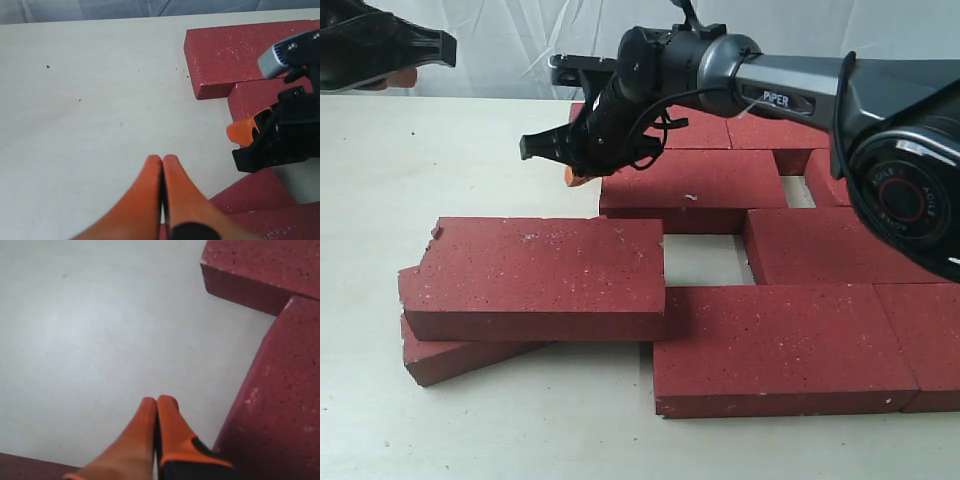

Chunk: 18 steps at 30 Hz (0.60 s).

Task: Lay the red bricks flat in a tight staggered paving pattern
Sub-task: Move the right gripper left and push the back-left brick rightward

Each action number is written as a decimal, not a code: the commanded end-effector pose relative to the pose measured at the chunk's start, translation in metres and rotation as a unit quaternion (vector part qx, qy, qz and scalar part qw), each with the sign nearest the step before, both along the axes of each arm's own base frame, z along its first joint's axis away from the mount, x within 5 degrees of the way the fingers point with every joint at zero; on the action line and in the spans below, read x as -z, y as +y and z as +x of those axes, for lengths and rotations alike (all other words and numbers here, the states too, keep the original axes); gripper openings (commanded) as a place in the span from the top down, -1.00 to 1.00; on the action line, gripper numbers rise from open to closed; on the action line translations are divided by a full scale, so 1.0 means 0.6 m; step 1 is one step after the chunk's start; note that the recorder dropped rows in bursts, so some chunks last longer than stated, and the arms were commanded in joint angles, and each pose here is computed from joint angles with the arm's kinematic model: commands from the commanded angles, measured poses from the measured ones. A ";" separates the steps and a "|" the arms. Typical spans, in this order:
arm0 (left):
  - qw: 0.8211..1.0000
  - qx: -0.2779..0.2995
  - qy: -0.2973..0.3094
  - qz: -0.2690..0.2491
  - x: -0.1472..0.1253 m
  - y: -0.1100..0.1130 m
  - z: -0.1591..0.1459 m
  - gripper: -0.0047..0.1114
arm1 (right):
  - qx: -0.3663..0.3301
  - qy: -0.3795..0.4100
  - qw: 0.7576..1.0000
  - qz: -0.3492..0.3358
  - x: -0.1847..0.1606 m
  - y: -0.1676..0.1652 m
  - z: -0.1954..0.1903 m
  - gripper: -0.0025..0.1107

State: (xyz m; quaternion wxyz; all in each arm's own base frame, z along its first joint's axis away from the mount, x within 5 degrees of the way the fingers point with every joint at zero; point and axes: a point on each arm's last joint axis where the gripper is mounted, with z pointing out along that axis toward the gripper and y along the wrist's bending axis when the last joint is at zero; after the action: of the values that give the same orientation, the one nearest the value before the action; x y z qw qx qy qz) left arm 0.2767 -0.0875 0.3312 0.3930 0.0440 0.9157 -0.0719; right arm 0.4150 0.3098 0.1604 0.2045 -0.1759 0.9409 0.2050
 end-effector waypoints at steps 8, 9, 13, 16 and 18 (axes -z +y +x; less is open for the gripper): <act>1.000 -0.002 -0.006 -0.007 -0.003 0.000 -0.002 0.92 | 0.030 -0.031 0.997 -0.061 0.012 -0.018 0.015 0.97; 1.000 -0.002 -0.006 -0.007 -0.003 0.000 -0.002 0.92 | 0.034 -0.030 0.997 -0.065 0.012 -0.019 0.015 0.97; 1.000 -0.002 -0.005 -0.008 -0.003 0.000 -0.002 0.92 | 0.038 -0.030 0.996 -0.070 0.013 -0.021 0.016 0.97; 1.000 -0.002 -0.005 -0.008 -0.003 0.000 -0.002 0.92 | 0.040 -0.028 0.996 -0.069 0.013 -0.021 0.015 0.97; 1.000 -0.002 -0.005 -0.008 -0.003 0.000 -0.002 0.92 | 0.039 -0.027 0.996 -0.071 0.013 -0.022 0.015 0.97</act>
State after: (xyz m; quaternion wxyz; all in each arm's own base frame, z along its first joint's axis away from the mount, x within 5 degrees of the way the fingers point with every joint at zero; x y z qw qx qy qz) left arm 0.2763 -0.0873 0.3318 0.3939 0.0440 0.9152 -0.0722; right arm 0.4222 0.2984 0.1486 0.2179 -0.1544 0.9545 0.1324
